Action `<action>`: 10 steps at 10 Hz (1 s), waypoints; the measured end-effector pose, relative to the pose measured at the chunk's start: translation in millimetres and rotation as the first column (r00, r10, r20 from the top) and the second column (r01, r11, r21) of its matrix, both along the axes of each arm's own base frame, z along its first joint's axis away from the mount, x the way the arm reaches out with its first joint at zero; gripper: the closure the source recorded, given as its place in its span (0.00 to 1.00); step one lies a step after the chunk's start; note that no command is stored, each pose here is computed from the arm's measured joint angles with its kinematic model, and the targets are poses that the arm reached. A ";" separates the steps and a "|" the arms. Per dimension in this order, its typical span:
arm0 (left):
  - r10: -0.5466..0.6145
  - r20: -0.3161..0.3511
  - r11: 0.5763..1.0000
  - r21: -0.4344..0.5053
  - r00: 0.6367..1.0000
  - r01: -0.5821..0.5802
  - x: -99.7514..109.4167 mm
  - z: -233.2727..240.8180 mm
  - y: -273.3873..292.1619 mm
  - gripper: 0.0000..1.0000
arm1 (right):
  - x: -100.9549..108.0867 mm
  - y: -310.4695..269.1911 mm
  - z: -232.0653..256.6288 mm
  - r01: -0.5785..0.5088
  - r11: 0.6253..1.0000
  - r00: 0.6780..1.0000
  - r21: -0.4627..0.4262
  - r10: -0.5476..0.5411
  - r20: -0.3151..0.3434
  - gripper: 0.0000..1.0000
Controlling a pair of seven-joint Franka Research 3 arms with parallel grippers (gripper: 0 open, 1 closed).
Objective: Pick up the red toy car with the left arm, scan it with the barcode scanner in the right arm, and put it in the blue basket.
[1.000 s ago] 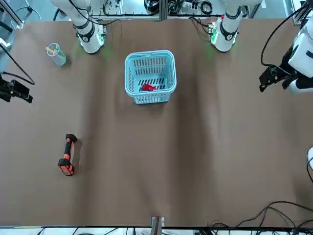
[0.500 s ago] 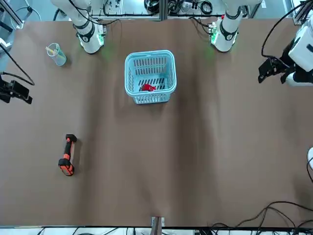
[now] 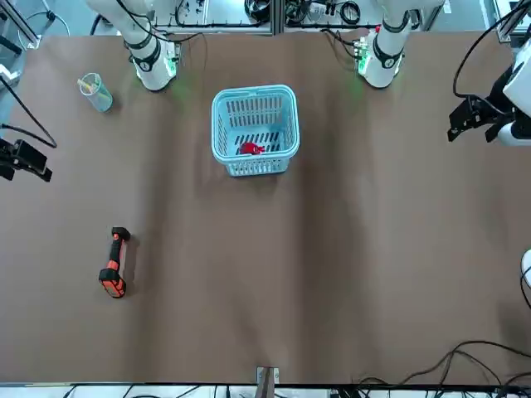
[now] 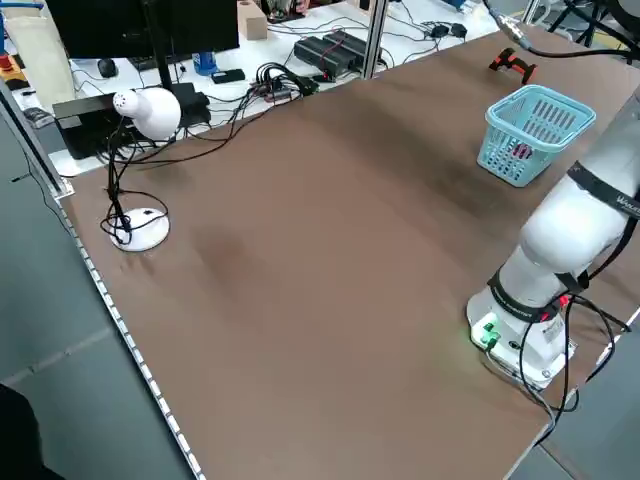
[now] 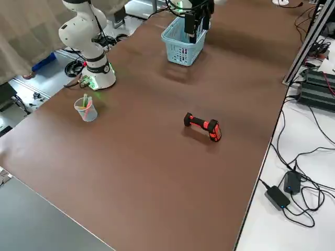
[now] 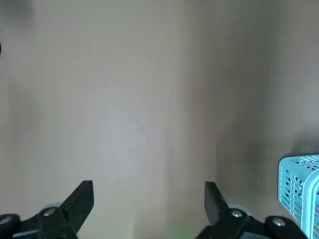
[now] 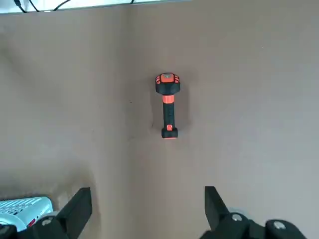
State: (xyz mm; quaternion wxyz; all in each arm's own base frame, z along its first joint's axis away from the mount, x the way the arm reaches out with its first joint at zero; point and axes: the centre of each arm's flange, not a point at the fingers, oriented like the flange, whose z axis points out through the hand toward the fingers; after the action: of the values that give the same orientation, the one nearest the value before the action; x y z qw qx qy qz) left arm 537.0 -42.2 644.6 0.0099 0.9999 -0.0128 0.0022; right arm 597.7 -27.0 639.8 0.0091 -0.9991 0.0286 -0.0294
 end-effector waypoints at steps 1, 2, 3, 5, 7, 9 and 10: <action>-0.001 0.000 1.000 0.000 1.000 0.001 0.0 0.0 -0.7 0.02 | 0.2 0.0 -0.6 0.000 1.000 1.000 0.000 0.000 0.000 0.00; -0.001 0.000 1.000 0.000 1.000 0.001 0.0 0.0 -0.9 0.02 | 0.3 0.3 -1.8 -0.001 1.000 1.000 0.000 0.001 -0.002 0.00; -0.001 0.000 1.000 0.000 1.000 0.001 0.0 -0.1 -1.3 0.02 | 0.3 0.8 -2.8 -0.001 1.000 1.000 0.000 0.001 -0.004 0.00; -0.007 -0.004 1.000 0.007 1.000 0.007 0.9 -2.2 -4.2 0.02 | 0.4 2.2 -3.8 -0.004 1.000 1.000 0.001 0.004 -0.007 0.00; -0.009 -0.007 0.999 0.041 1.000 0.010 2.8 -5.7 -5.5 0.01 | -0.1 5.1 -5.0 -0.009 1.000 1.000 0.002 0.009 -0.014 0.00; -0.011 -0.008 0.999 0.042 1.000 0.011 3.0 -6.3 -8.3 0.01 | -1.0 14.1 -6.3 -0.024 1.000 0.999 0.003 0.024 -0.025 0.00; -0.011 -0.008 0.999 0.042 1.000 0.011 3.0 -6.0 -8.5 0.01 | -1.0 16.3 -6.8 -0.028 1.000 0.999 0.003 0.028 -0.027 0.00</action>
State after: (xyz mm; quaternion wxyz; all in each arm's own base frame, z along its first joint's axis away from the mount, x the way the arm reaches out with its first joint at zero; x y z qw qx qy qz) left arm 539.9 -50.7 638.6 -0.0111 0.9998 -0.0183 -0.0018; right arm 596.7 -10.7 632.9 0.0103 -0.9997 0.0148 -0.0157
